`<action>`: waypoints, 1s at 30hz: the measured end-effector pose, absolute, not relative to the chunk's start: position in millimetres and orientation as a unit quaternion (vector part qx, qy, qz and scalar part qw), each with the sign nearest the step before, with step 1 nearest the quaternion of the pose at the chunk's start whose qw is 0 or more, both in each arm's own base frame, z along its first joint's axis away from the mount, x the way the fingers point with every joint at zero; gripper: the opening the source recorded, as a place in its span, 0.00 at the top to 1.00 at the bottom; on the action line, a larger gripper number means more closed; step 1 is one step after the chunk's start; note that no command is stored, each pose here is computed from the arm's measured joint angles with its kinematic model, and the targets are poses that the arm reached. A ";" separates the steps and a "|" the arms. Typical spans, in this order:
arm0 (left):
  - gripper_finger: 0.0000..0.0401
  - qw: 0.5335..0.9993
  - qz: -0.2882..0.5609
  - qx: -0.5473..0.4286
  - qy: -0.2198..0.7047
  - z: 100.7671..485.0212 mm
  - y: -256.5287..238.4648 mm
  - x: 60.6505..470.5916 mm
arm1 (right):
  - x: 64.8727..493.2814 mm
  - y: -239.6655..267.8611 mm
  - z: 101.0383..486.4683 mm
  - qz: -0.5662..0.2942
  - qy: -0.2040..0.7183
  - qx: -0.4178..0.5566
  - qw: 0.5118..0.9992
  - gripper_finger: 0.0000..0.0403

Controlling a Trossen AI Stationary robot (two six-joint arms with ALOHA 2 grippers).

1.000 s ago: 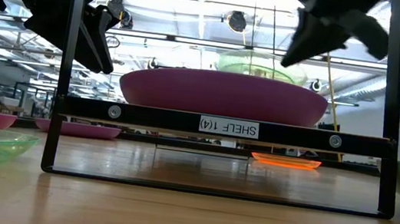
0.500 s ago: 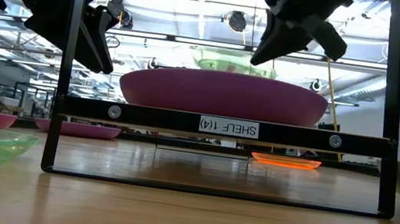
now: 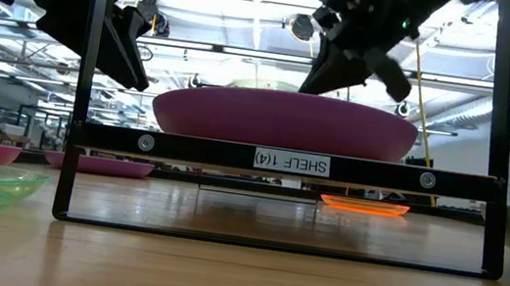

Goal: Place and stack plates onto a shelf
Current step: Stack the right small green plate on top of the small pink plate on the shelf

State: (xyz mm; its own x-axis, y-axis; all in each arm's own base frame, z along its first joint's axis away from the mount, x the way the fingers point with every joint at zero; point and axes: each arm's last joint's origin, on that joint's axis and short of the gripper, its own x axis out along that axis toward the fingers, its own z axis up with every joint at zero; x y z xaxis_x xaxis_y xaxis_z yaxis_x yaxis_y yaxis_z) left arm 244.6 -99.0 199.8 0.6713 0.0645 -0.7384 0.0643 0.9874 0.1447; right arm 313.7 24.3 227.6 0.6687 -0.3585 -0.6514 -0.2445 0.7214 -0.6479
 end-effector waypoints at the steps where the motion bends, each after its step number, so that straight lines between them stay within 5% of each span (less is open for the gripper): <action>1: 0.69 0.911 0.000 0.076 0.405 199.9 -99.6 244.3 | 313.5 22.0 225.2 -0.038 0.404 -0.376 0.833 1.00; 30: 0.69 0.916 -0.015 0.082 0.392 201.4 -110.3 241.6 | 304.1 2.9 190.4 -0.001 0.377 -0.366 0.851 1.00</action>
State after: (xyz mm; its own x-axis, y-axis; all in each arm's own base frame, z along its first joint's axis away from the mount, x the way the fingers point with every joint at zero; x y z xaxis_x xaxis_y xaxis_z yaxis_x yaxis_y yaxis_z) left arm 241.6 -110.3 201.4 0.6921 0.0372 -0.7209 0.0917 0.9860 0.1390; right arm 304.1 2.9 190.4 0.7158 -0.2779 -0.6406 -0.2743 0.7318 -0.6239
